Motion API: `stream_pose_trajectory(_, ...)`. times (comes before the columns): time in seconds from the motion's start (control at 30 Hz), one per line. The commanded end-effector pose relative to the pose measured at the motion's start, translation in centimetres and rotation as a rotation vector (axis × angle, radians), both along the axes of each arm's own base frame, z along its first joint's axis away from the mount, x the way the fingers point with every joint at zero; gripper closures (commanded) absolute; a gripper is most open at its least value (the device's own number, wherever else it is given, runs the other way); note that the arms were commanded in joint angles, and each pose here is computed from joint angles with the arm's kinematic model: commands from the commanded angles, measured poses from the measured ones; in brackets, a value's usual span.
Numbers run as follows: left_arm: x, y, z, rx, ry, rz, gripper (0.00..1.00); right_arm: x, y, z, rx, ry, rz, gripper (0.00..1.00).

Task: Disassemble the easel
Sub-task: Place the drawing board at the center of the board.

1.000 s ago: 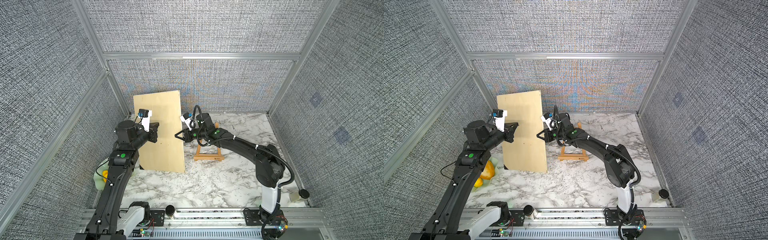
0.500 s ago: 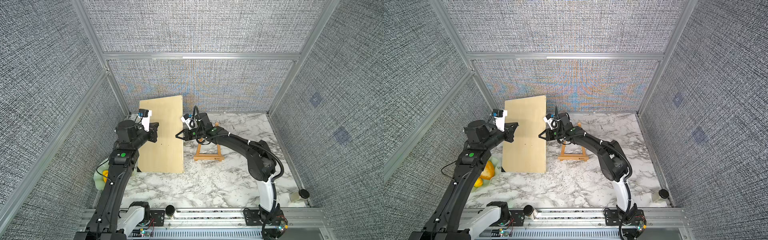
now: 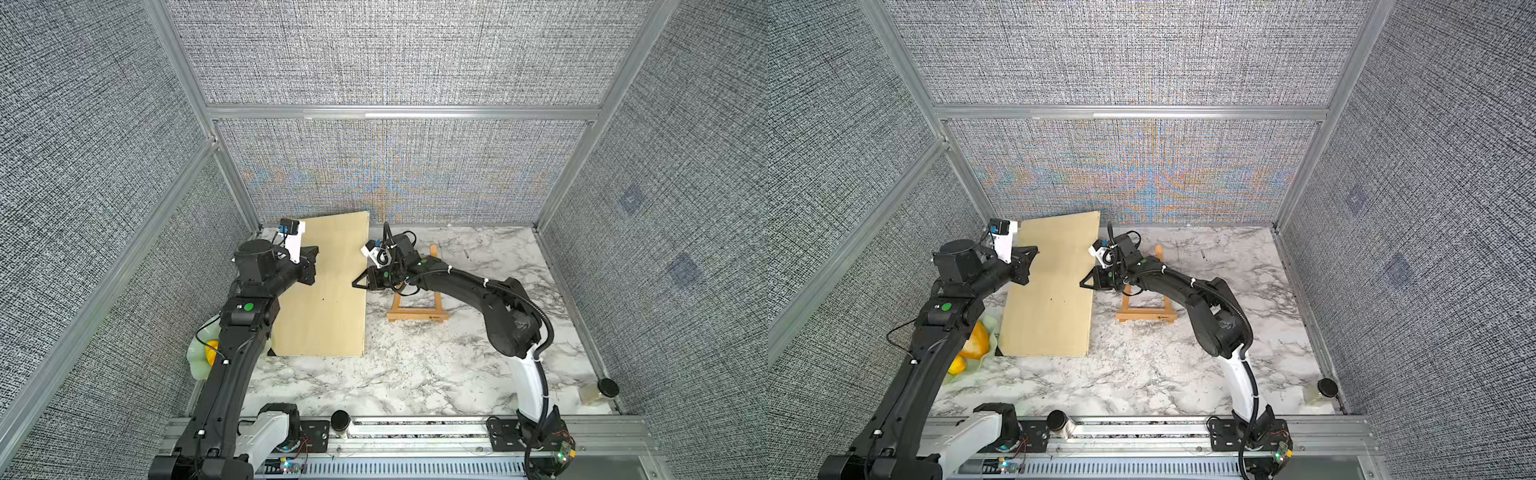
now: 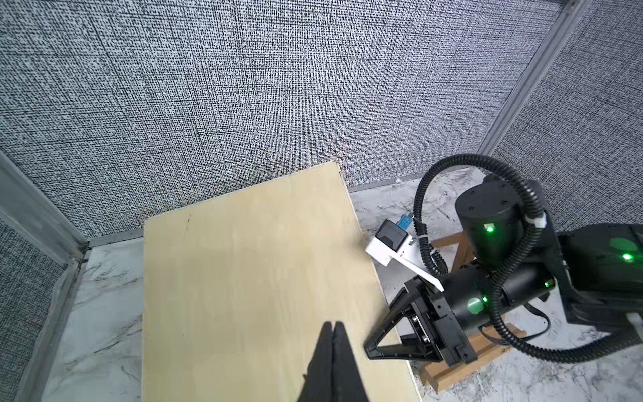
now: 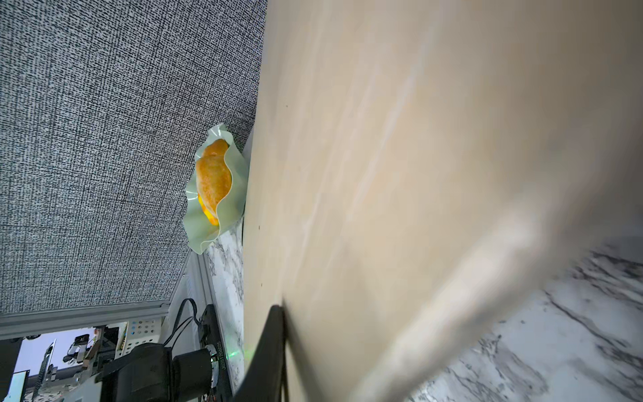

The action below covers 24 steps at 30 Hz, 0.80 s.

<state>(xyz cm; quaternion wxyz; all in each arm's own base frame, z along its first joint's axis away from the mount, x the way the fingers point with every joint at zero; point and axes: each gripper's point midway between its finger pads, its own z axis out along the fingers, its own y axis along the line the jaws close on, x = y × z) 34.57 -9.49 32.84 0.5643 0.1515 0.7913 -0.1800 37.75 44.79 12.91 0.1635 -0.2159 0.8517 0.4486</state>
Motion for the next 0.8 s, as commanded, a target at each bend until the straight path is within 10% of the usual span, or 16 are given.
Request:
stream_pose_trajectory(0.0, 0.2, -0.2, 0.1, 0.000, -0.010, -0.013, 0.95, 2.3, -5.3, -7.2, -0.392, -0.146, -0.064, 1.00)
stream_pose_trajectory(0.77, 1.6, -0.8, -1.7, -0.015, 0.038, -0.043, 0.93, 2.4, -6.9, -13.6, -0.495, -0.047, -0.105, 0.98)
